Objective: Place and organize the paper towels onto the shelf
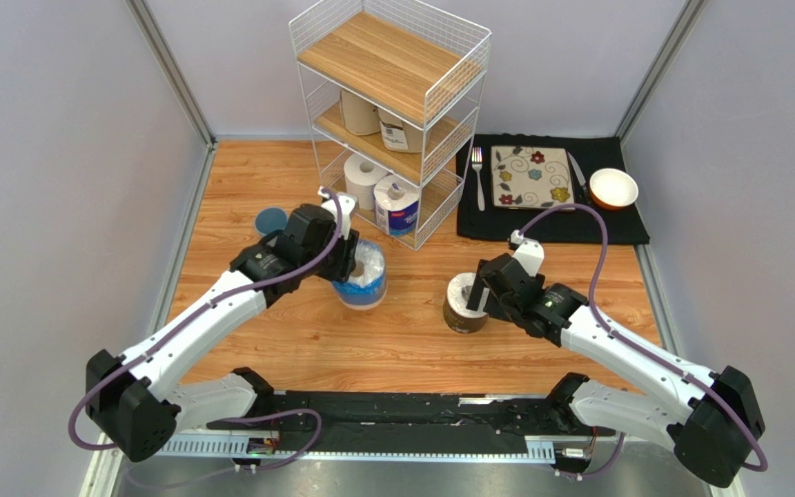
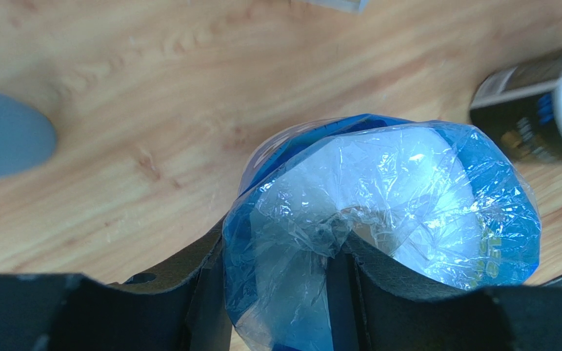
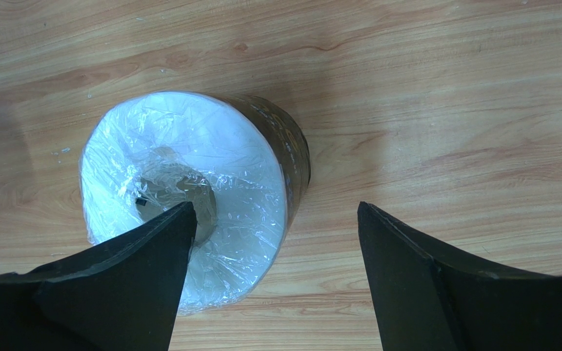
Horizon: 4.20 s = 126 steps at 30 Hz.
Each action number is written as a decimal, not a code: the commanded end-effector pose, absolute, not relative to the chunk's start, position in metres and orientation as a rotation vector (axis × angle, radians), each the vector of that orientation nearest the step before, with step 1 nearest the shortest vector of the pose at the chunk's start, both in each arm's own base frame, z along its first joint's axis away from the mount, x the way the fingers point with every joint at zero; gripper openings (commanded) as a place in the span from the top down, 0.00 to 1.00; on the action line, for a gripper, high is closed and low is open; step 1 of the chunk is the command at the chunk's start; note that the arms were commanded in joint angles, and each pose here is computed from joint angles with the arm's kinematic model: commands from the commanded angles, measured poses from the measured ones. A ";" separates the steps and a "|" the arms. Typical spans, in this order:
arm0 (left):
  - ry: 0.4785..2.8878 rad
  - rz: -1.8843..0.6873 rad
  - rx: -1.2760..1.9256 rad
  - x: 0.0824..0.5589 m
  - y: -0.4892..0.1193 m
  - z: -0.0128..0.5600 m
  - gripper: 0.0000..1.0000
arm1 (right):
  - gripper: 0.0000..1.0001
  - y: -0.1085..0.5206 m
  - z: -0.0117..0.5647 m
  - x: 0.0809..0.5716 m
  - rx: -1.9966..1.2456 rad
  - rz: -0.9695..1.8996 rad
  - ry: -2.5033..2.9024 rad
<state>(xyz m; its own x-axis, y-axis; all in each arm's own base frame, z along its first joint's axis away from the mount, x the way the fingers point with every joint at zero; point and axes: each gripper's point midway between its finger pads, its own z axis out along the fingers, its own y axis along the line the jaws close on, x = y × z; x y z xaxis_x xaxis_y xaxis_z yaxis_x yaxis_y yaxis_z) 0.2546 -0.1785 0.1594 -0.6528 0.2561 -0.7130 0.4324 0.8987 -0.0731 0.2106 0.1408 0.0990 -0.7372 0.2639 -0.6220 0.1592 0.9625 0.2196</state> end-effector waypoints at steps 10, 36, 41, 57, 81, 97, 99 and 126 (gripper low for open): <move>1.816 -0.463 0.235 0.270 -0.173 0.365 1.00 | 0.16 0.136 0.103 0.209 0.276 0.199 2.398; 1.038 -0.543 0.115 0.275 -0.164 0.602 1.00 | 0.16 0.128 0.102 0.206 0.253 0.170 2.394; 1.022 -0.505 0.118 0.301 -0.179 0.625 1.00 | 0.16 0.125 0.099 0.204 0.241 0.159 2.397; 1.045 -0.507 0.065 0.396 -0.179 0.655 1.00 | 0.16 0.118 0.094 0.200 0.234 0.148 2.396; 1.135 -0.430 0.067 0.442 -0.166 0.610 1.00 | 0.15 0.110 0.088 0.199 0.196 0.103 2.408; 1.190 -0.354 0.083 0.461 -0.164 0.586 1.00 | 0.15 0.111 0.088 0.200 0.187 0.097 2.419; 1.190 -0.345 0.081 0.460 -0.162 0.587 1.00 | 0.15 0.111 0.088 0.200 0.186 0.095 2.423; 1.252 -0.286 0.061 0.471 -0.153 0.563 1.00 | 0.15 0.112 0.081 0.200 0.169 0.089 2.433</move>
